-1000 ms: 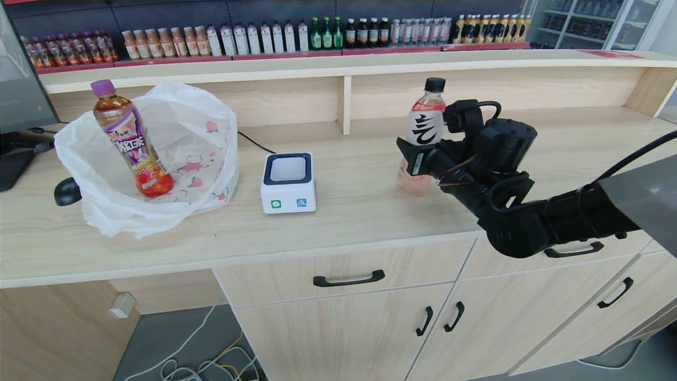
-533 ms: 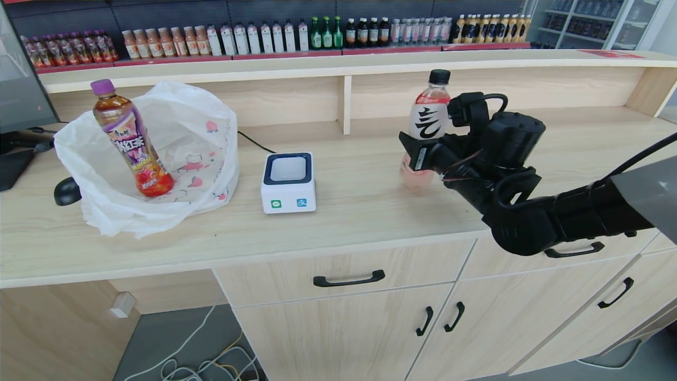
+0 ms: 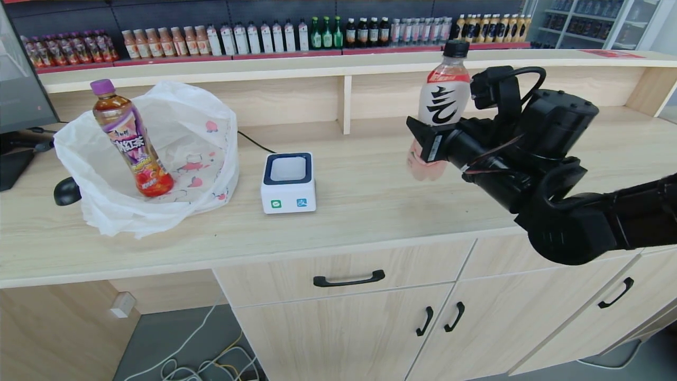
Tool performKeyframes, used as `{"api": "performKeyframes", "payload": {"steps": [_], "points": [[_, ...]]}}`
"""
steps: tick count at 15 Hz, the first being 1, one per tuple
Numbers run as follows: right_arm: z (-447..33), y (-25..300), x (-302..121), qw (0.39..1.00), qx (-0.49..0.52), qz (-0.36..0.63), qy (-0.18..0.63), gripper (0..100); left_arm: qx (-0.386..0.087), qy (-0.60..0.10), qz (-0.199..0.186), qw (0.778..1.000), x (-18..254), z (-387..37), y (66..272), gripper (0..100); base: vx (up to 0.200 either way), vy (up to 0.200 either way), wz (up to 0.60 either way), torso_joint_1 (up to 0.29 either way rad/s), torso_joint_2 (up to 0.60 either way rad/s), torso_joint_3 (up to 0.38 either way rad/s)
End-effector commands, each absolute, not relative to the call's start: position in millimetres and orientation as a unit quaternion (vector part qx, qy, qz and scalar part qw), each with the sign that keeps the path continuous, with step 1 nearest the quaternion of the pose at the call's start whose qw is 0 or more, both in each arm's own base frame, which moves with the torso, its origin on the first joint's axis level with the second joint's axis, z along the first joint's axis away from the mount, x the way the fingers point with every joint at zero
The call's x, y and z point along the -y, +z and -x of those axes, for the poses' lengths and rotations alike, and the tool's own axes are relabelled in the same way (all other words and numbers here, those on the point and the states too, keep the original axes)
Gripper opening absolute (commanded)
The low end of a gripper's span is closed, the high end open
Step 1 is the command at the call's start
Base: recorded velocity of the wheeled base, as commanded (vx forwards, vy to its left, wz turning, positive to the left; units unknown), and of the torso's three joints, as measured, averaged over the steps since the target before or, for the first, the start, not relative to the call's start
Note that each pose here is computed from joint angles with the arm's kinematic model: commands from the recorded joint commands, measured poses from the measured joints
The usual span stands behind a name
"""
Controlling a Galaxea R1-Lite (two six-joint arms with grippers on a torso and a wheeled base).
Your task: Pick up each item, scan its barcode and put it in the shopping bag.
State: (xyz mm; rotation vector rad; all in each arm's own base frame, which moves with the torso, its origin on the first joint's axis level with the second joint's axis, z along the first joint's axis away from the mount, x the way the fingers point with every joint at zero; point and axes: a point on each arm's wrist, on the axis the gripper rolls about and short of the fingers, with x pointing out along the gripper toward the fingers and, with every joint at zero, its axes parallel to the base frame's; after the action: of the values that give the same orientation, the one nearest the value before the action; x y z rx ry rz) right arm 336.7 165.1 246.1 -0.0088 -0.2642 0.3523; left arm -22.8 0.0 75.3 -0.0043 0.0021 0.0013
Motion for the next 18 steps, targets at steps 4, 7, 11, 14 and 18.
{"api": "performKeyframes", "payload": {"steps": [4,7,11,14,18], "points": [[-255,264,-147,0.968,0.147,0.016,0.204,0,-0.001,0.001,0.003,1.0,0,23,75,100,0.0,0.0,0.0,0.0,0.0,0.0],[-230,253,-142,0.963,0.16,0.009,0.218,0,-0.001,0.001,0.003,1.0,0,23,75,100,0.0,0.0,0.0,0.0,0.0,0.0],[-207,241,-133,0.958,0.18,0.004,0.224,0,-0.001,0.001,0.002,1.0,0,23,75,100,0.0,0.0,0.0,0.0,0.0,0.0],[-170,234,-140,0.943,0.189,0.035,0.273,0,-0.001,0.001,0.002,1.0,0,23,75,100,0.0,0.0,0.0,0.0,0.0,0.0],[-140,217,-133,0.933,0.177,0.066,0.306,0,-0.001,0.001,0.002,1.0,0,23,75,100,0.0,0.0,0.0,0.0,0.0,0.0]]}}
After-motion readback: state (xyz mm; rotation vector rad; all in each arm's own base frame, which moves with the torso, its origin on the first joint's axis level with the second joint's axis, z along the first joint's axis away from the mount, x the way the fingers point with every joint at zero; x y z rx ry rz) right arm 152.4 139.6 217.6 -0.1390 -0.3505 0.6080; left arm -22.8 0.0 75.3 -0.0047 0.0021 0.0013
